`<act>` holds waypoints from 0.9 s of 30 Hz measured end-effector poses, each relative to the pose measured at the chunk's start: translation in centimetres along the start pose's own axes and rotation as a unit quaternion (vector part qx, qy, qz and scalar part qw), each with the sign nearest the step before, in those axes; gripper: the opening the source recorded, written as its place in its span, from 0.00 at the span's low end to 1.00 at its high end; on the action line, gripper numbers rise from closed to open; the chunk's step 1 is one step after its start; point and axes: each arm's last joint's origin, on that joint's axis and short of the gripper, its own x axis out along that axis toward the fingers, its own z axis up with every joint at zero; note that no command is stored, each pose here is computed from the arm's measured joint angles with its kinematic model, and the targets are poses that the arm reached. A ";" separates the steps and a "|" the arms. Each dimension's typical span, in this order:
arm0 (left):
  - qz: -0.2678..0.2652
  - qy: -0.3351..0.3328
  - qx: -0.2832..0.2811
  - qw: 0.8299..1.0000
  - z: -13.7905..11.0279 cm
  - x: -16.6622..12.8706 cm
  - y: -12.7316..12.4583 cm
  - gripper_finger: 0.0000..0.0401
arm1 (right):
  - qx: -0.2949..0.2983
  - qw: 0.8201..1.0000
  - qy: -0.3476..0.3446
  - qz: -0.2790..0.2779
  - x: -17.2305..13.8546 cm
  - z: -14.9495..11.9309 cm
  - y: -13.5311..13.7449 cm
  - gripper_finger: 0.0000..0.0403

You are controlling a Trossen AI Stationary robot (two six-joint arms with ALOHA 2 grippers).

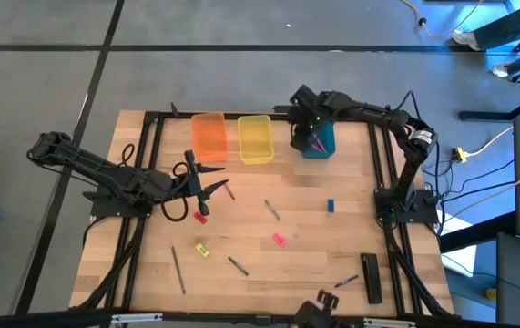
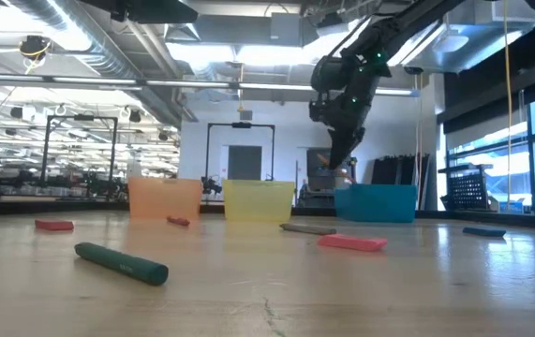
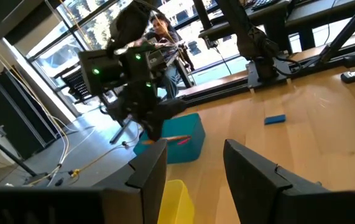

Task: Sort crayons/erasers/pens/pencils in bins
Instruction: Put the yellow pencil into the blue bin

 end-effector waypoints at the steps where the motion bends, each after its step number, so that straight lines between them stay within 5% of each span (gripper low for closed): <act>1: 0.000 0.000 0.000 1.000 0.0 0.0 0.0 0.38 | 0.022 1.000 0.001 -0.016 -0.5 0.2 -0.5 0.07; 5: 0.000 0.000 0.000 1.000 0.0 0.0 0.0 0.38 | 0.120 0.990 0.013 -0.078 -2.5 0.5 -2.8 0.07; 13: 0.000 0.000 0.000 1.000 0.0 0.0 0.0 0.38 | 0.240 0.967 0.040 -0.073 -2.5 -1.7 -6.7 0.07; 27: 0.000 0.000 -0.001 1.000 0.0 0.0 0.0 0.38 | 0.235 0.968 0.088 -0.031 1.5 -2.4 -6.7 0.08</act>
